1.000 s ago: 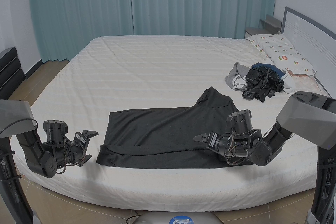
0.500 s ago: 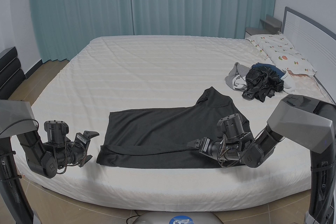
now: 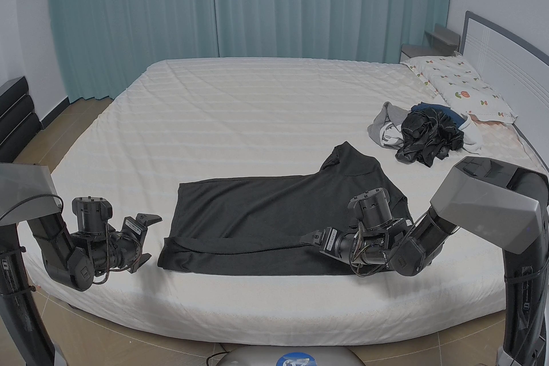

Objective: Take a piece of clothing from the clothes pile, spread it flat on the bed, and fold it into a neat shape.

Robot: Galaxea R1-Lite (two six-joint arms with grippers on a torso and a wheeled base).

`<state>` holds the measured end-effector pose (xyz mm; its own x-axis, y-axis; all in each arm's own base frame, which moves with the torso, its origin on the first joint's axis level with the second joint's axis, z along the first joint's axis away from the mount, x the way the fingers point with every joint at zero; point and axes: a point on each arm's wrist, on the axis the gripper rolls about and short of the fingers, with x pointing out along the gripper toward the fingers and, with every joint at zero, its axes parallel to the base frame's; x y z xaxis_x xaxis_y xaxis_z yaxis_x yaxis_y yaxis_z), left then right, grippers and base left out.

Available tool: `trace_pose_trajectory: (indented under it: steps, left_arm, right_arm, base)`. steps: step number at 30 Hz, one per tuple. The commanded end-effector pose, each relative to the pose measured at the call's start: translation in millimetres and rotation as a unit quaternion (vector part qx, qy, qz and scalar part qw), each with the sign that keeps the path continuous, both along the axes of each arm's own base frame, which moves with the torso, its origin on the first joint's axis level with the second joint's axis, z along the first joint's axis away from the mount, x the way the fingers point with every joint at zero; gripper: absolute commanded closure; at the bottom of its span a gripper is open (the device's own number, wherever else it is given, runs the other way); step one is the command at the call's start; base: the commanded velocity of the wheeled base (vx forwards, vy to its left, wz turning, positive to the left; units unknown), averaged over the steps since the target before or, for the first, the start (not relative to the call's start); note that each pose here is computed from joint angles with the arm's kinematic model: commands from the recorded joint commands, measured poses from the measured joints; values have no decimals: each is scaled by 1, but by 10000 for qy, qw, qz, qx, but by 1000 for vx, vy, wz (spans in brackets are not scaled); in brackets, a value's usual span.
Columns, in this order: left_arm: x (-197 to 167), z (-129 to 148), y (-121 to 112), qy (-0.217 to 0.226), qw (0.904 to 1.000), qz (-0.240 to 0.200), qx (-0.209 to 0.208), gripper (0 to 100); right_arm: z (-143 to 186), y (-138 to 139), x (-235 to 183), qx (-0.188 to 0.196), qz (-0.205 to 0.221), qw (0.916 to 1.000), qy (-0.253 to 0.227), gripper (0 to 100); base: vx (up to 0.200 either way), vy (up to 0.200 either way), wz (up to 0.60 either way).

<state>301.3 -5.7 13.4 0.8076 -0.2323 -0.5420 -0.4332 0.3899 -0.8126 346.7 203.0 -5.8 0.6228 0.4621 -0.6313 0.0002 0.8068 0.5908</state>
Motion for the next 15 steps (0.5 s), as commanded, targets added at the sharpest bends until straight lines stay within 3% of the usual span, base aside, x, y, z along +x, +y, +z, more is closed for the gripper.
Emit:
trace_pose_trajectory:
  steps: [1,2,15]
  left_arm:
    - [0,1,0,-20,10000,-9,-31,0]
    - [0,1,0,-20,10000,-15,-36,0]
    - [0,1,1,-19,10000,-10,-46,0]
  right_arm:
    - [1,0,-1,-45,-51,10000,-31,0]
    - [1,0,-1,-58,-75,9999,-47,0]
    - [22,-14,-7,15,-211,9996,-179,0]
  base:
    - [0,0,0]
    - [0,0,0]
    - [0,200,0]
